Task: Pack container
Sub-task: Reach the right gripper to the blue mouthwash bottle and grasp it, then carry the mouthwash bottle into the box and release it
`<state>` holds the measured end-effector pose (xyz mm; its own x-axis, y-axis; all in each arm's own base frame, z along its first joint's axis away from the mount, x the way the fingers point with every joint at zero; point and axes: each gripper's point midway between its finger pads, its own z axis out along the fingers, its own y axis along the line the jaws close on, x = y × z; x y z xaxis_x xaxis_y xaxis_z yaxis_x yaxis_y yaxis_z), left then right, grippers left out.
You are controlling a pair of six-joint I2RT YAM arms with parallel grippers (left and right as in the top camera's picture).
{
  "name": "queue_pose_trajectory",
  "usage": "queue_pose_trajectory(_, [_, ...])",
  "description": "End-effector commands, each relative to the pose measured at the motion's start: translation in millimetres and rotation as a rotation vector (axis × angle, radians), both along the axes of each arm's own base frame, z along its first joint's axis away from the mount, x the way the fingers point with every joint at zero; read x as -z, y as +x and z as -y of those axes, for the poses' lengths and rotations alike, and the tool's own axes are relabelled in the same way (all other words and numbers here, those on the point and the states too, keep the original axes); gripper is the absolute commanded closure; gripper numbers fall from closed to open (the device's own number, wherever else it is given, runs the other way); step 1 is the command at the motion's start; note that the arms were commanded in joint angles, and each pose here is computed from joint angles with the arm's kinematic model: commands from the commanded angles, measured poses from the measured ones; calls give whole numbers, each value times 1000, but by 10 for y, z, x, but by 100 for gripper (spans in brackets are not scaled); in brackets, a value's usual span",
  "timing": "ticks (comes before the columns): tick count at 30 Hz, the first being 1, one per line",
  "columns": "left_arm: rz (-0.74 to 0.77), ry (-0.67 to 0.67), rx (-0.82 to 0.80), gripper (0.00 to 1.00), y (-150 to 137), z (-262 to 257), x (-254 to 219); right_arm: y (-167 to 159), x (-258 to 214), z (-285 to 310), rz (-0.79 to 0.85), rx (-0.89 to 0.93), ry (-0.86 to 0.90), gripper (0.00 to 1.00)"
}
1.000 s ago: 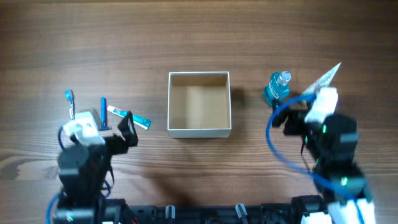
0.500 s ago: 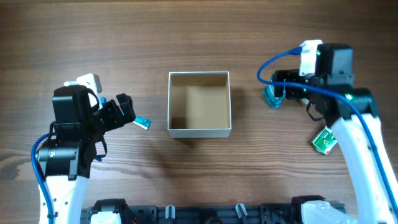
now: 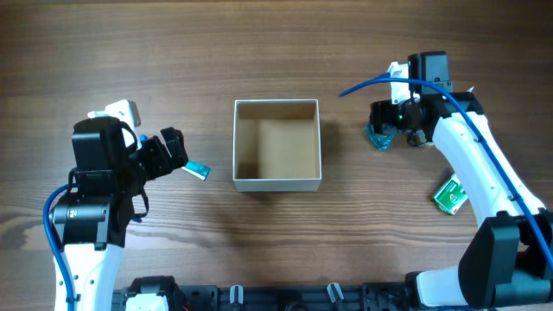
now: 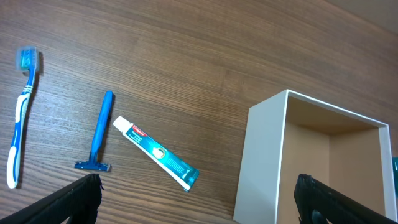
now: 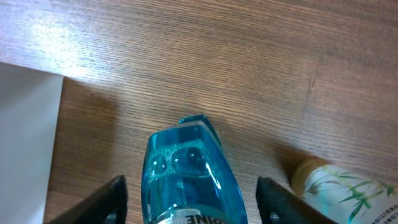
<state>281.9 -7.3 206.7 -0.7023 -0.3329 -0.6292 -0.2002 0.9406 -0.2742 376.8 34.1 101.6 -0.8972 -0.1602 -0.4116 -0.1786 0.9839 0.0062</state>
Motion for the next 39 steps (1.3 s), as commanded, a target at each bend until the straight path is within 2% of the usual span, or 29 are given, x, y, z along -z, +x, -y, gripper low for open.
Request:
queue_pose_trajectory(1, [24,-20,1,0,36,33,-94,59,-29,-23,10,12,23,50])
queue_pose_trajectory(3, [24,-20,1,0,36,33,-94,60,-30,-23,9,18,26,61])
queue_pose_trajectory(5, [25,-20,1,0,37,33,-94,60,-30,-23,9,18,26,62])
queue_pose_trajectory(10, [24,-20,1,0,36,33,-93,59,-30,-23,9,18,26,75])
queue_pose_trajectory(15, [24,-20,1,0,36,33,-94,68,-36,-24,13,19,27,96])
queue_pose_trajectory(21, [24,-20,1,0,36,33,-94,67,-260,-72,61,97,76,96])
queue_pose_trajectory(24, [24,-20,1,0,36,32,-94,-10,-664,-282,124,103,121,96])
queue_pose_trajectory(28, [24,-20,1,0,36,32,-94,-133,-1244,-535,212,113,84,96])
queue_pose_trajectory(34, [24,-20,1,0,36,33,-94,-245,-1977,-1436,363,31,219,96])
queue_pose_trajectory(39, [23,-20,1,0,35,32,-92,-283,-1676,-1942,306,36,232,96])
